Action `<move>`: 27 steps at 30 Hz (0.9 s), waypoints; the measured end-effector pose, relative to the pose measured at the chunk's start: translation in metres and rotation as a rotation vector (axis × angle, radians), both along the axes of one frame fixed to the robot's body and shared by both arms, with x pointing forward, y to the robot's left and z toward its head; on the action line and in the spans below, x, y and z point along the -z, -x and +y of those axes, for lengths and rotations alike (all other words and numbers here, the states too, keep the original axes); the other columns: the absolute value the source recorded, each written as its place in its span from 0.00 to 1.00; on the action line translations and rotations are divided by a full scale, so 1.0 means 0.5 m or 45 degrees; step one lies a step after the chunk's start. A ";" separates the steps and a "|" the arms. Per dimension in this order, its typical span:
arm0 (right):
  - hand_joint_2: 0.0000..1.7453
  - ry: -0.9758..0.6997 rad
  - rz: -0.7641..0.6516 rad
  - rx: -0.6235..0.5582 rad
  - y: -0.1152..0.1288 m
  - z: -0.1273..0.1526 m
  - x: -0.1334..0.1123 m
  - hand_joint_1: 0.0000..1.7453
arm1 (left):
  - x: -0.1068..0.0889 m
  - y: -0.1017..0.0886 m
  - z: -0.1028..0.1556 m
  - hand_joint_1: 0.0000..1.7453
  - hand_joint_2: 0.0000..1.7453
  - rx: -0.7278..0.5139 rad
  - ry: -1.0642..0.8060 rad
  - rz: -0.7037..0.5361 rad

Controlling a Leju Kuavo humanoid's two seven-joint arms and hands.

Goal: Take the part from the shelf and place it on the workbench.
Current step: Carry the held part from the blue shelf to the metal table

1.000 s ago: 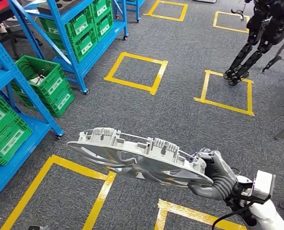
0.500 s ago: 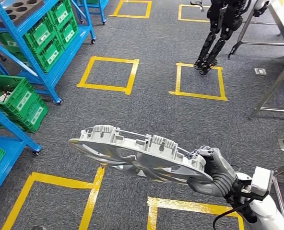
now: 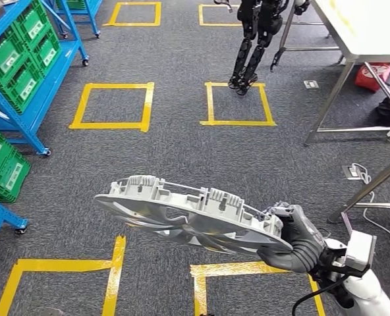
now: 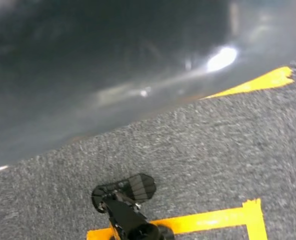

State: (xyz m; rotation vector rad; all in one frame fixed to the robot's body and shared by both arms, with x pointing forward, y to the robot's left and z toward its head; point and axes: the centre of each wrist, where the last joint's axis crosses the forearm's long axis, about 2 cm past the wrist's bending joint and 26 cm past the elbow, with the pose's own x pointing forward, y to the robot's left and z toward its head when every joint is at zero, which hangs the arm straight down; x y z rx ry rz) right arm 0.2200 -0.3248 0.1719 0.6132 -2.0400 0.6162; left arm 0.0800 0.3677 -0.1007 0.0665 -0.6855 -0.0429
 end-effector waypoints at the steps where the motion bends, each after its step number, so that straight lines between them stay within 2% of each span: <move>1: 1.00 0.000 -0.001 0.000 0.000 0.000 0.000 1.00 | 0.000 -0.002 0.000 0.00 0.00 0.001 0.000 -0.004; 8: 1.00 -0.001 -0.006 0.002 -0.001 -0.001 -0.002 1.00 | -0.002 -0.010 0.000 0.00 0.00 0.003 0.000 -0.020; 14: 1.00 -0.001 -0.004 0.001 -0.001 0.000 -0.001 1.00 | 0.000 0.001 0.000 0.00 0.00 0.004 0.000 -0.007; 27: 1.00 -0.001 -0.004 0.001 -0.001 -0.001 -0.001 1.00 | -0.001 -0.002 0.002 0.00 0.00 0.004 -0.003 -0.013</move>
